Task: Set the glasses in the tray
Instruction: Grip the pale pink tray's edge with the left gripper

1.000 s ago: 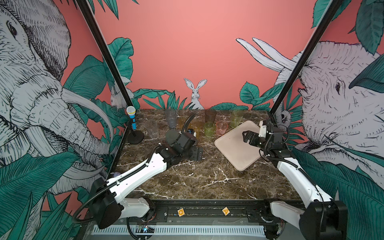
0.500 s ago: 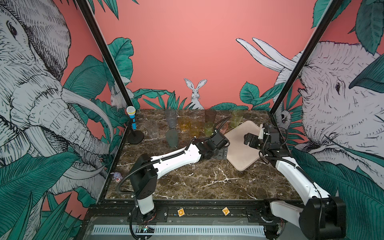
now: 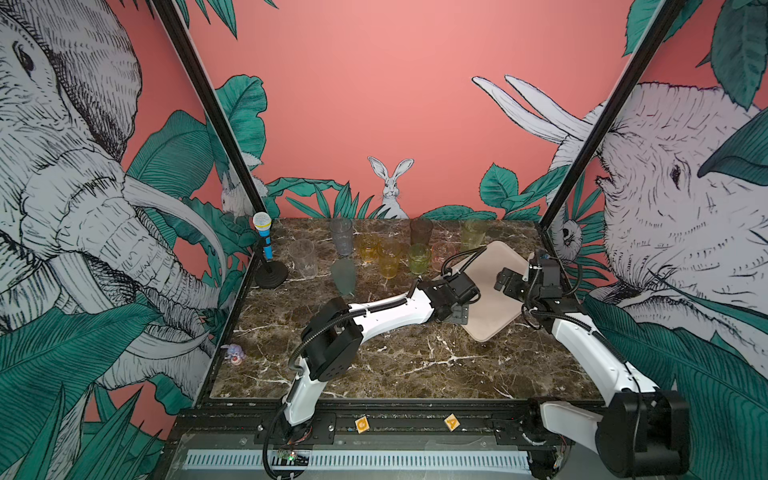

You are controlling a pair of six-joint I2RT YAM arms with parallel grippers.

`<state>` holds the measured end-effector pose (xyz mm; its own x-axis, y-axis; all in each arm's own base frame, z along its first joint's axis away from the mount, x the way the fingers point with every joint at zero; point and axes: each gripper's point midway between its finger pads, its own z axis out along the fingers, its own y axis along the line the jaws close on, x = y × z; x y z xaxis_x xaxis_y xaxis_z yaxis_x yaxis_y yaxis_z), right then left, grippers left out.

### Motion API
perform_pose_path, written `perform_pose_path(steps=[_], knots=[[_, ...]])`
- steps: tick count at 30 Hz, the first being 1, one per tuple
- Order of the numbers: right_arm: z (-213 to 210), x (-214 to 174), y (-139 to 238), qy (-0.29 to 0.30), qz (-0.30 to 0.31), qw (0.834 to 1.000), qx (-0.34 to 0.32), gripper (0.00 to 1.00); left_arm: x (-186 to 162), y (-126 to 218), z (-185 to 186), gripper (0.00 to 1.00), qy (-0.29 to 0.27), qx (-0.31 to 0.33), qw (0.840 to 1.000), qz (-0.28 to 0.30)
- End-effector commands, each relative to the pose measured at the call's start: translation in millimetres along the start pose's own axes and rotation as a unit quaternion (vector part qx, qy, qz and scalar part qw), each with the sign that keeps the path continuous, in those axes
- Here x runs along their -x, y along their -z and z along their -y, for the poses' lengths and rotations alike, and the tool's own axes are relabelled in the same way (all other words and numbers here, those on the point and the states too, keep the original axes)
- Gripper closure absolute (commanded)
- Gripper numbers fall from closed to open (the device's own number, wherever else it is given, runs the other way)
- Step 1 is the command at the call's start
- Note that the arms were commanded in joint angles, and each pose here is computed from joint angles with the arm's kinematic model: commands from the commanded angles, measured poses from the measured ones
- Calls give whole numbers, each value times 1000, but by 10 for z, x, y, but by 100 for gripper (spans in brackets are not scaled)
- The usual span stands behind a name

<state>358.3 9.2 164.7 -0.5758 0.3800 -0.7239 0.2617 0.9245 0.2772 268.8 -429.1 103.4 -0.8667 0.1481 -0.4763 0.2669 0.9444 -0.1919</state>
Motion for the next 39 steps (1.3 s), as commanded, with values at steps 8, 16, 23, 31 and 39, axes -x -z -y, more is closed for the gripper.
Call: perform_pose_path(steps=[8, 16, 23, 31, 39], knots=[[4, -67, -58, -15, -8, 1000, 7, 1, -9, -198, 187, 12, -2, 0, 1000, -23], [1, -68, -47, -15, -8, 1000, 9, 1, -58, -417, 246, 17, -3, 9, 999, -41], [19, -71, -41, -14, -7, 1000, 6, 1, -88, -517, 236, 23, -3, 18, 999, -45], [14, -72, -40, -15, -6, 1000, 7, 1, -153, -622, 213, 28, -3, 29, 998, -56], [14, -90, -54, -16, -8, 1000, 9, 1, -219, -690, 180, 40, -4, 35, 997, -66]])
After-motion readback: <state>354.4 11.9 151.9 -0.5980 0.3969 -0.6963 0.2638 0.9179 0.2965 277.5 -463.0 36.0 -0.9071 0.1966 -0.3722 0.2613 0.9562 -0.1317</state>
